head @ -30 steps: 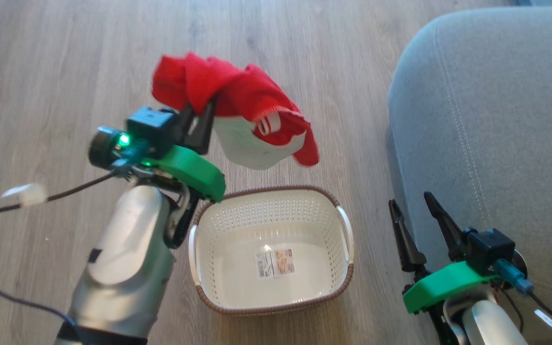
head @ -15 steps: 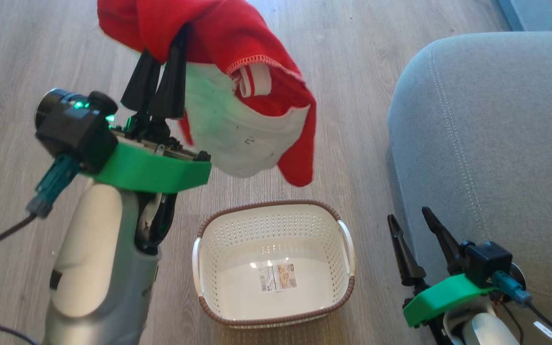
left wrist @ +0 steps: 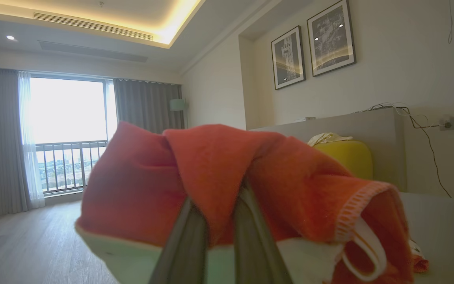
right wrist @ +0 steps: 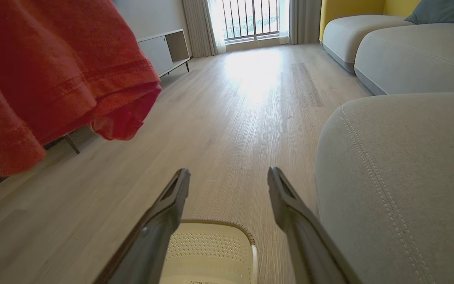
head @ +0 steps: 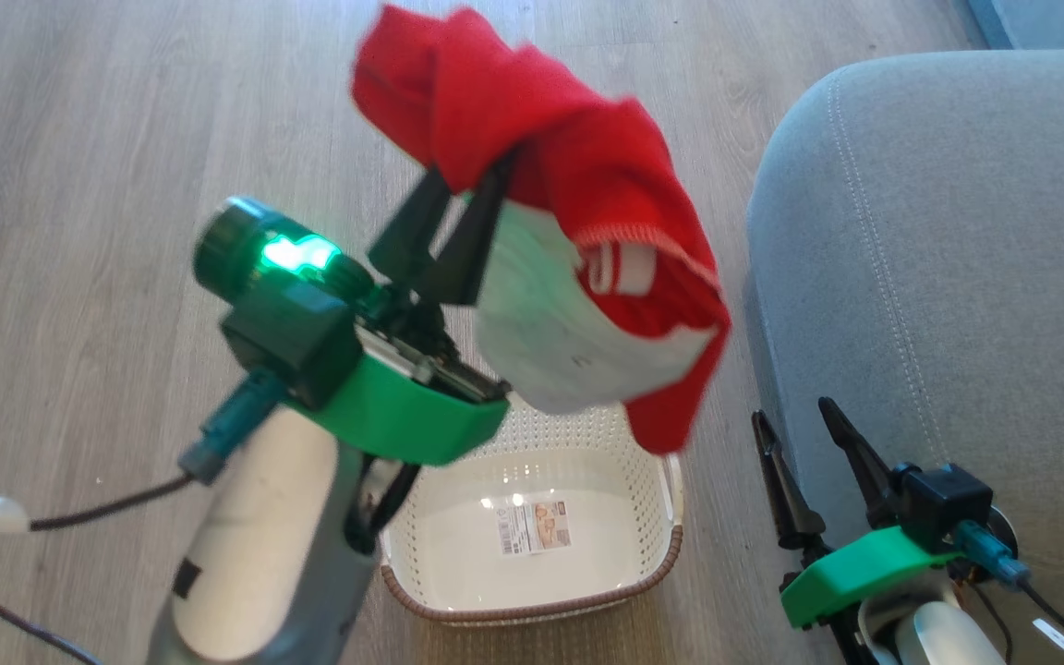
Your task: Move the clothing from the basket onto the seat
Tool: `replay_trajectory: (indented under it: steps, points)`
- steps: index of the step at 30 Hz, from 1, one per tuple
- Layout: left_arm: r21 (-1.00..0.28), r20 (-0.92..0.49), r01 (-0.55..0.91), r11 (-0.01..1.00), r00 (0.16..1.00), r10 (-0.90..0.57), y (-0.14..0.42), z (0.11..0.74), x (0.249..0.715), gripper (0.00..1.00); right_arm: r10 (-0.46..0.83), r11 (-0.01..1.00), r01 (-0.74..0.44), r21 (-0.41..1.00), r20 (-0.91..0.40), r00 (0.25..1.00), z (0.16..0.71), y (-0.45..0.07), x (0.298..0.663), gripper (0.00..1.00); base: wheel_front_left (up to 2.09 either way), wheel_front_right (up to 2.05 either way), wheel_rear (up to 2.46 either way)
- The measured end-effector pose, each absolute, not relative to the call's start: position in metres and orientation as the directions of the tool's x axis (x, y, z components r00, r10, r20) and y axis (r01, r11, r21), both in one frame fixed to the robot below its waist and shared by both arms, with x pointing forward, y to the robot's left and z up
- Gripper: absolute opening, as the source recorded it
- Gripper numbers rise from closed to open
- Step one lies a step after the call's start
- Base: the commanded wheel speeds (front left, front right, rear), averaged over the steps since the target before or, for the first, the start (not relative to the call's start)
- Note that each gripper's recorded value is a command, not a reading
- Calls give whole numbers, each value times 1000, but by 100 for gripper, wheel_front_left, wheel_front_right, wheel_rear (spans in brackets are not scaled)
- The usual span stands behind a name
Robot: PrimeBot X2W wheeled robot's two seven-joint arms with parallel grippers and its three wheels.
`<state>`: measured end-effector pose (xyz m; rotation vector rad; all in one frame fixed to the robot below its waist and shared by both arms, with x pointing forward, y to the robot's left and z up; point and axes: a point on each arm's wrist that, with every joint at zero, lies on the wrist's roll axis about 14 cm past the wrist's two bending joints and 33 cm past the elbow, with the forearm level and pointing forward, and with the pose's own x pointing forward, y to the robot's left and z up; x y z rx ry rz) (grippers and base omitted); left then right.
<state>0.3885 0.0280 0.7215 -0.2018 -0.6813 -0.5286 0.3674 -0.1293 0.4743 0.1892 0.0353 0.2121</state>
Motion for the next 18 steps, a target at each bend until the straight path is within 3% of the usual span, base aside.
replay_trajectory:
  steps: [18]
  points:
    - [-2,614,569,822,650,-448,7,707,382,0,189,967,-182,178,-21,982,473,-138,366,100,0,0,0]
